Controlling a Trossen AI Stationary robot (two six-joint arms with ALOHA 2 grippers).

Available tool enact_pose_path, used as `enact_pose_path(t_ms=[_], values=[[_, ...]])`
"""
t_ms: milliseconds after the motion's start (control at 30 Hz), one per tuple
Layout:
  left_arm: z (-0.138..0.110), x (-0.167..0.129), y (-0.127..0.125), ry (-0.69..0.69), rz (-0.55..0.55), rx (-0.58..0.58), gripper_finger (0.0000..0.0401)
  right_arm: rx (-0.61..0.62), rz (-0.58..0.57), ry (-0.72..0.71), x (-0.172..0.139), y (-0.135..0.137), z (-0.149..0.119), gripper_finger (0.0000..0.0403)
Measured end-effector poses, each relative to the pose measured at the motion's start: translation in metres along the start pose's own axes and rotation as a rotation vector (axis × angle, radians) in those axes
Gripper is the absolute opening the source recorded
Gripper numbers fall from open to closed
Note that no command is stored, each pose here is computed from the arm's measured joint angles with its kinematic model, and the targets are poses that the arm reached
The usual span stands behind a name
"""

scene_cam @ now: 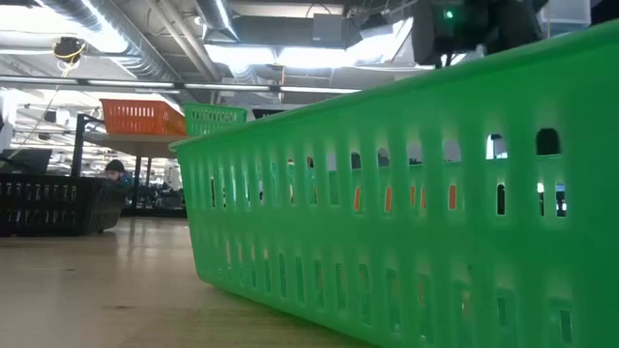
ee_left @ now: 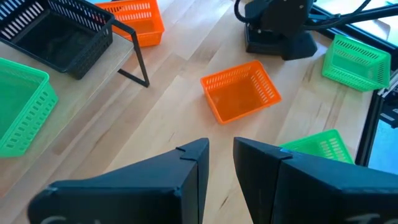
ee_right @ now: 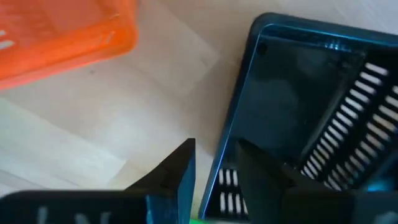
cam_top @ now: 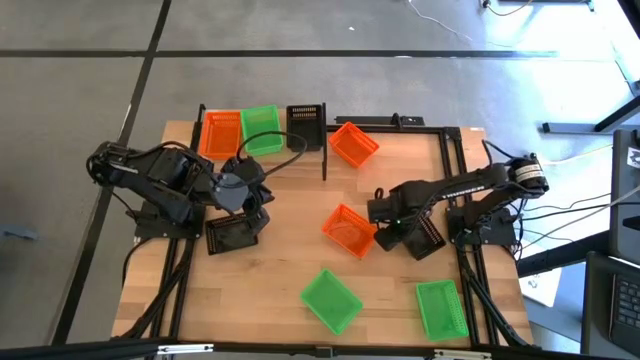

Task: Stack baskets on shelf by color
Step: Stack the right black bin on the black bin on the shelf

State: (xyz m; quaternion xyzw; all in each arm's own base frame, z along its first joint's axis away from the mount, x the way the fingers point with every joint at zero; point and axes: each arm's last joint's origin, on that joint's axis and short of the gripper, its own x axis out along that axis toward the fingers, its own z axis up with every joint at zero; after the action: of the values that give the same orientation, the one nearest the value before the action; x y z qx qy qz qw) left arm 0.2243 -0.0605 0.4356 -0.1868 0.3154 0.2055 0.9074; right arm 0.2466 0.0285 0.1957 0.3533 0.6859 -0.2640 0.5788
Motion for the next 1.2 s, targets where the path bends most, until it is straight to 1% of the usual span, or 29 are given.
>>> enact_pose_path(t_ms=[200, 300, 400, 467, 533, 567, 667, 700, 800, 867, 1067, 1133, 1200], values=[[0.000, 0.000, 0.000, -0.001, -0.001, -0.001, 0.0066, 0.009, -0.002, -0.006, 0.016, -0.008, 0.002, 0.0113], [0.000, 0.000, 0.000, -0.001, -0.001, -0.001, 0.0066, 0.006, -0.030, -0.013, 0.025, -0.014, 0.001, 0.0113], [0.000, 0.000, 0.000, -0.002, -0.001, -0.001, 0.0066, 0.001, -0.026, -0.025, 0.037, -0.018, 0.001, 0.0113], [0.000, 0.000, 0.000, -0.002, -0.001, -0.001, 0.0066, -0.023, -0.004, -0.039, 0.045, -0.020, 0.001, 0.0110], [0.000, 0.000, 0.000, -0.002, -0.001, -0.002, 0.0066, -0.043, 0.025, -0.038, 0.050, -0.020, 0.002, 0.0096], [0.000, 0.000, 0.000, -0.002, -0.001, -0.002, 0.0066, -0.045, 0.029, -0.034, 0.052, -0.021, 0.002, 0.0083], [0.000, 0.000, 0.000, -0.003, -0.002, -0.004, 0.0066, -0.050, 0.023, -0.024, 0.050, -0.021, 0.001, 0.0023], [0.000, 0.000, 0.000, -0.004, -0.003, -0.005, 0.0066, -0.056, 0.018, -0.023, 0.047, -0.021, 0.001, 0.0013], [0.000, 0.000, 0.000, -0.004, -0.003, -0.006, 0.0066, -0.108, 0.015, -0.025, 0.033, -0.016, 0.001, 0.0007], [0.000, 0.000, 0.000, -0.004, -0.003, -0.007, 0.0066, -0.156, -0.013, -0.012, 0.019, -0.013, 0.000, 0.0003], [0.001, 0.000, -0.001, -0.002, -0.009, -0.013, 0.0066, -0.288, -0.120, -0.085, -0.044, -0.001, -0.002, 0.0002], [0.001, 0.000, -0.001, -0.003, -0.010, -0.014, 0.0066, -0.355, -0.142, -0.153, -0.068, 0.003, -0.002, 0.0001], [0.001, 0.000, -0.001, -0.003, -0.010, -0.016, 0.0066, -0.455, -0.142, -0.210, -0.089, 0.008, -0.002, 0.0001]])
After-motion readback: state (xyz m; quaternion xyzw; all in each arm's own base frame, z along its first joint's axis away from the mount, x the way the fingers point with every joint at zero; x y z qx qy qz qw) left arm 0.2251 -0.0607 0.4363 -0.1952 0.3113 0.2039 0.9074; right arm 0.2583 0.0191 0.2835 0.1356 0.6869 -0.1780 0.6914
